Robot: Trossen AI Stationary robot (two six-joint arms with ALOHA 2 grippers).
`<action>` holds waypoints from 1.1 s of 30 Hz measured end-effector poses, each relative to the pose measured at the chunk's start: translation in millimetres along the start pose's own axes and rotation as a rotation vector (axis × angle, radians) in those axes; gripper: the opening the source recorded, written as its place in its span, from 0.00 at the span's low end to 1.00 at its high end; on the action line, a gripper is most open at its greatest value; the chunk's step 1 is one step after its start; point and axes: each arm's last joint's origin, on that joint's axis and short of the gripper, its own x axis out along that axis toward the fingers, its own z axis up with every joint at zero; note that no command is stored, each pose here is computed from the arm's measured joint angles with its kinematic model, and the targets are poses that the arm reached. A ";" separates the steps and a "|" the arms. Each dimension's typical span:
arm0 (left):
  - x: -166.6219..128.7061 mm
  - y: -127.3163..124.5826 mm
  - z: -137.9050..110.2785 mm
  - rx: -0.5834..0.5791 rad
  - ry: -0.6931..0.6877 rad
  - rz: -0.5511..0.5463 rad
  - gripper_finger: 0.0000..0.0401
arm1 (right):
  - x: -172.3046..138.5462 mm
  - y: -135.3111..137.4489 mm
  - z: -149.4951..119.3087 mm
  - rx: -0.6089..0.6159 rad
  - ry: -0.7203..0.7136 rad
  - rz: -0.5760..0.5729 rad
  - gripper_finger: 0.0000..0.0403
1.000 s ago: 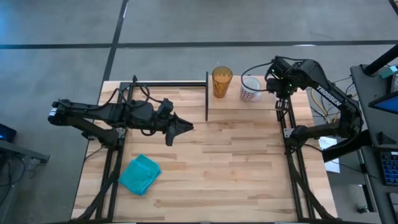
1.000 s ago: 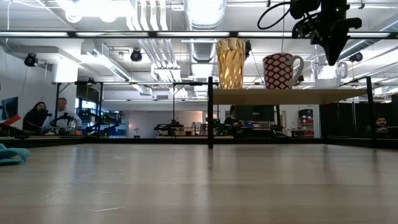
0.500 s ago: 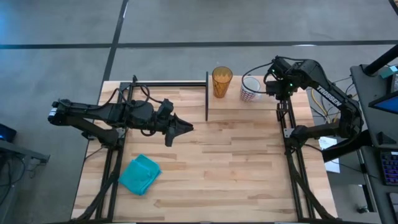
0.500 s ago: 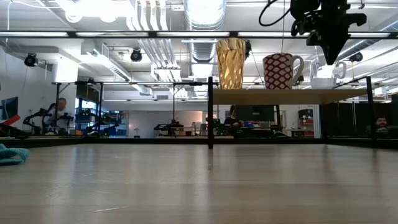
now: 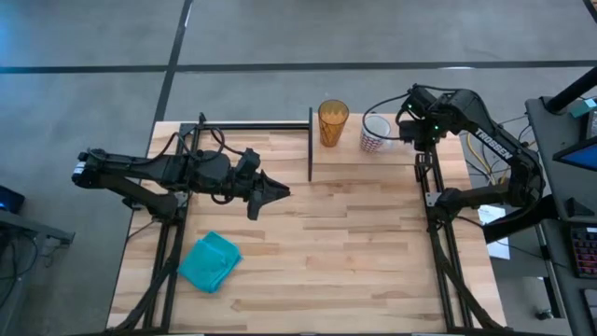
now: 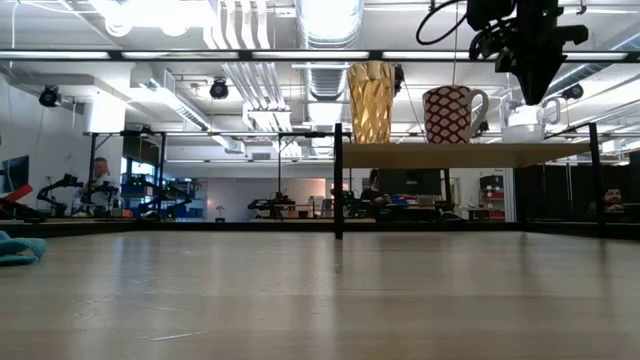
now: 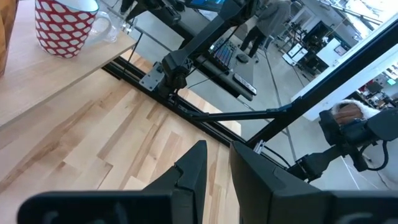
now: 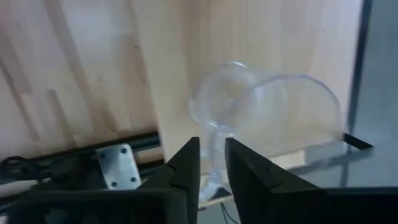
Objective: Stack small to large cups/mugs on shelf
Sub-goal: Put the transparent mug on the shelf, then return to Home Position
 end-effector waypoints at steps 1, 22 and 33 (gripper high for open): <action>0.0 0.0 0.0 0.000 0.000 0.000 0.14 | 0.0 -0.5 0.0 0.000 0.006 -0.012 0.18; 1.6 2.3 -3.3 0.001 0.010 0.008 0.14 | -16.2 7.5 -16.7 0.164 -0.054 -0.111 0.18; 1.2 1.6 -2.2 0.001 0.005 0.005 0.14 | -42.7 30.1 -52.6 0.300 -0.210 -0.194 0.21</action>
